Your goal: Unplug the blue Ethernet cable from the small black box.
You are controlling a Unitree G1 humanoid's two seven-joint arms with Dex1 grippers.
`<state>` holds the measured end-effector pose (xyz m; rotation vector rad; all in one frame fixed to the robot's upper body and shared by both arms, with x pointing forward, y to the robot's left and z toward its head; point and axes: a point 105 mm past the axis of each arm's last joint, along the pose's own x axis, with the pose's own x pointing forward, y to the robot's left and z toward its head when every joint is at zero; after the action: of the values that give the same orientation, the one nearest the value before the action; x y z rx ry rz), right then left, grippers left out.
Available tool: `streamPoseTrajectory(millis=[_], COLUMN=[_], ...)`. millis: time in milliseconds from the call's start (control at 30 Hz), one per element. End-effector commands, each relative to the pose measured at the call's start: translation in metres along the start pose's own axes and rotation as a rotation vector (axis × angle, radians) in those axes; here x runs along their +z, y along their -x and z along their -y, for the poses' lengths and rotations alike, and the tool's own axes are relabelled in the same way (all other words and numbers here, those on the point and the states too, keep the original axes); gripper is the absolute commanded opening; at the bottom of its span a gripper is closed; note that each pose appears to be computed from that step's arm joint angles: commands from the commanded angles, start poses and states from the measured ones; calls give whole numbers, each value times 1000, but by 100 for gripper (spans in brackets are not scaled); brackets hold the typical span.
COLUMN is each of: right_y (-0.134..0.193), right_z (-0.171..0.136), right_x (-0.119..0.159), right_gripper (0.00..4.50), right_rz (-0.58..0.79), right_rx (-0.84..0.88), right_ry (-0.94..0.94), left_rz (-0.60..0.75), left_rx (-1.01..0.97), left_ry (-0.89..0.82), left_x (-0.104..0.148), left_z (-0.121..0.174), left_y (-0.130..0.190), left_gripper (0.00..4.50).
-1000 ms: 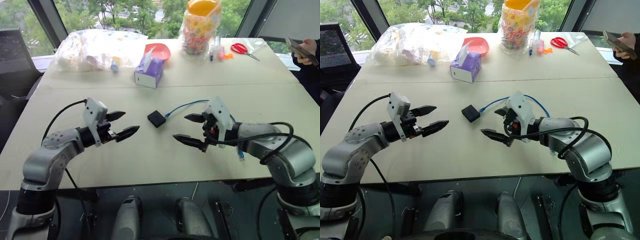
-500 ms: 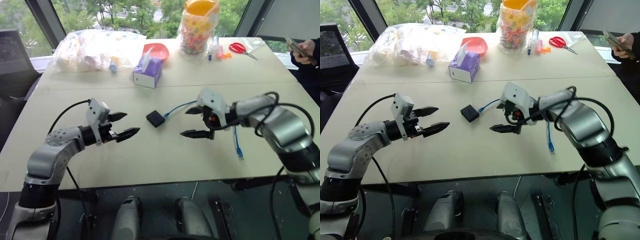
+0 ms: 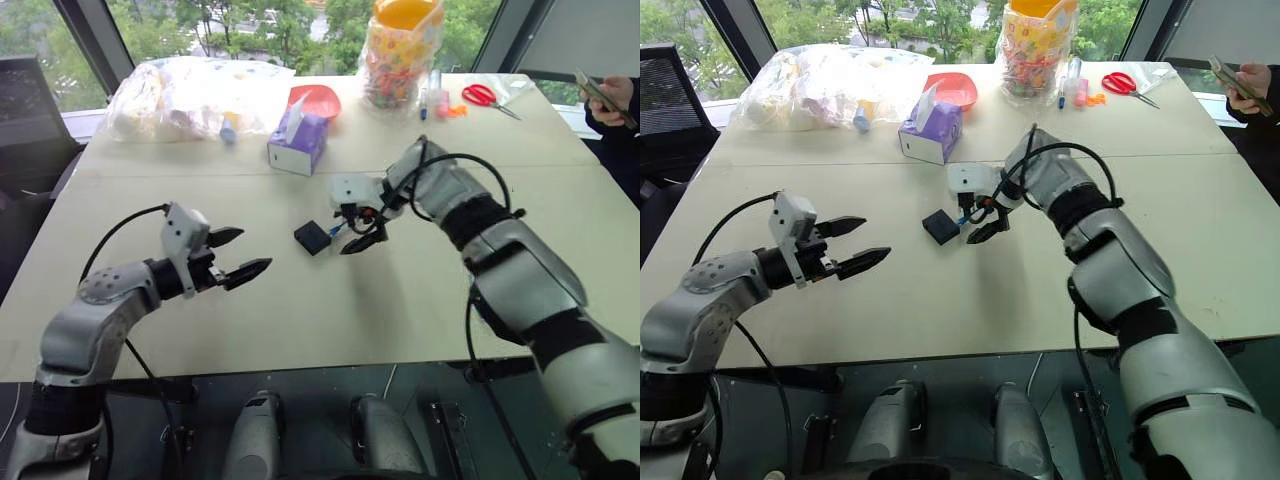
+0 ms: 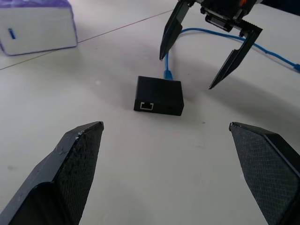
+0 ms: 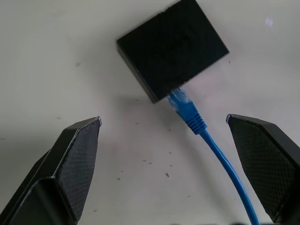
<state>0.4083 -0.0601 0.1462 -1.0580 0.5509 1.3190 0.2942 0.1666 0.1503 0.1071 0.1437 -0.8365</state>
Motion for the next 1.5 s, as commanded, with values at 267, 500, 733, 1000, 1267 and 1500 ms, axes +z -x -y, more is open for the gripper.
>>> streamPoseTrajectory(millis=[267, 500, 733, 1000, 1267, 1500], right_y=[-18, -28, -12, 28, 55, 56], right_z=[0, -6, 16, -20, -46, -53], right_x=[2, 17, 27, 36, 62, 59], right_gripper=[270, 2, 2, 2, 2, 2], right_rz=[-119, -54, 84, 212, 246, 210], right_rx=[-1, 34, -282, -678, -874, -870], right_ry=[39, 45, 349, 641, 699, 694], left_rz=[46, 45, 78, 105, 135, 172], left_rx=[81, 97, 31, -145, -261, -306], left_ry=[-56, -56, 15, 73, 104, 131], left_x=[13, 12, 18, 37, 53, 62], left_z=[3, 0, -3, 2, 8, 9], left_y=[14, 15, 0, -32, -56, -64], left_gripper=[450, 450, 450, 450, 450, 450])
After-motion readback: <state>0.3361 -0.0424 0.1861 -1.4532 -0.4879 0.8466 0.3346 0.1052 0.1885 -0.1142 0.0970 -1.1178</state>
